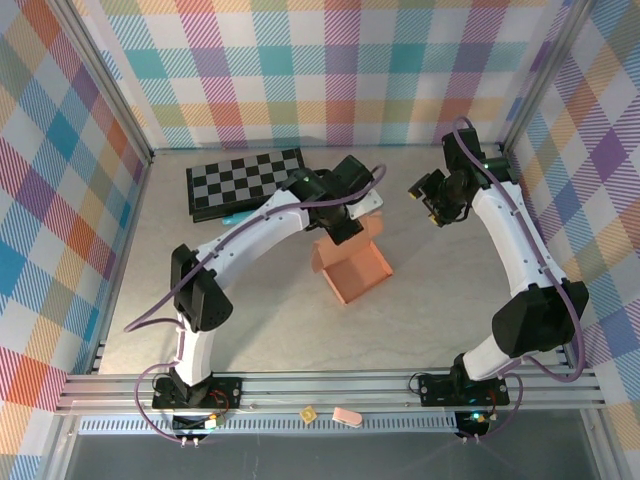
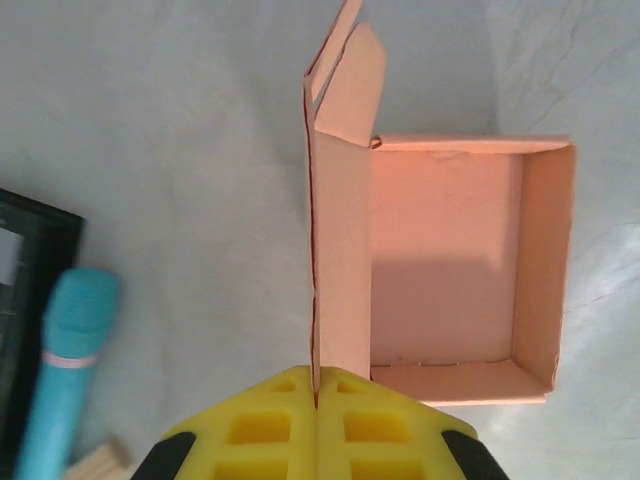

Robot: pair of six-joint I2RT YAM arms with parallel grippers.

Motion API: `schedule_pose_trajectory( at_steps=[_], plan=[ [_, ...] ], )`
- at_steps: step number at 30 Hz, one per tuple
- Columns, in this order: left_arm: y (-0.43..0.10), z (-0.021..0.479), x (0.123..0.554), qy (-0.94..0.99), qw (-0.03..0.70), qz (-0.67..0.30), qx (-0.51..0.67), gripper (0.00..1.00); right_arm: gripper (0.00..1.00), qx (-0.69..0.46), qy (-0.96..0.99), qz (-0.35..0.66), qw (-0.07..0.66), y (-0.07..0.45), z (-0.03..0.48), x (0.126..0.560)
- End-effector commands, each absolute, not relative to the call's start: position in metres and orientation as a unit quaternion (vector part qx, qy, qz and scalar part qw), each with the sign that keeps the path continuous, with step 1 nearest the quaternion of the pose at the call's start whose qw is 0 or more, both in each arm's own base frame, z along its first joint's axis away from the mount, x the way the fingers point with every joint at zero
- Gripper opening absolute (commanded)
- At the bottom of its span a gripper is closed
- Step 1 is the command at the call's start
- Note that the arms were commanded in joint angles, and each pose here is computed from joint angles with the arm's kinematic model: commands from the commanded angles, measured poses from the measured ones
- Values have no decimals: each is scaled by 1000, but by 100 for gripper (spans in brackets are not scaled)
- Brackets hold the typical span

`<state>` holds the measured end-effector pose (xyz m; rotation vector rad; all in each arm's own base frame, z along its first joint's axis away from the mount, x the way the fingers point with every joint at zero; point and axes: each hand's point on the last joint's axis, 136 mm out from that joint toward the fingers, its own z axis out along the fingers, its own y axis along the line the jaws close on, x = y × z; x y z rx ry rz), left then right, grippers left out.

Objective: Fold the paper box

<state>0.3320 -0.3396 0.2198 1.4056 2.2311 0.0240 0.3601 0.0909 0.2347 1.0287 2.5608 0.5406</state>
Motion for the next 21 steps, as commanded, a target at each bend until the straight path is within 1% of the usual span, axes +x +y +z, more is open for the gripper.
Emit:
schedule_pose_trajectory(
  at_steps=[1, 6, 10, 15, 20, 21],
  plan=[
    [-334, 237, 338, 721, 288, 128, 617, 0, 59, 355, 905, 182, 149, 88, 232, 356],
    [-340, 236, 331, 679, 279, 121, 668, 0, 59, 350, 908, 190, 132, 93, 225, 352],
    [-343, 227, 324, 652, 264, 84, 706, 0, 59, 346, 910, 196, 119, 97, 216, 347],
    [-337, 218, 335, 660, 252, 55, 706, 0, 59, 339, 913, 201, 105, 101, 206, 342],
    [-346, 212, 345, 657, 274, 44, 701, 0, 59, 324, 920, 202, 91, 104, 196, 340],
    [-349, 211, 346, 658, 278, 43, 698, 2, 59, 318, 922, 201, 90, 104, 194, 341]
  ],
)
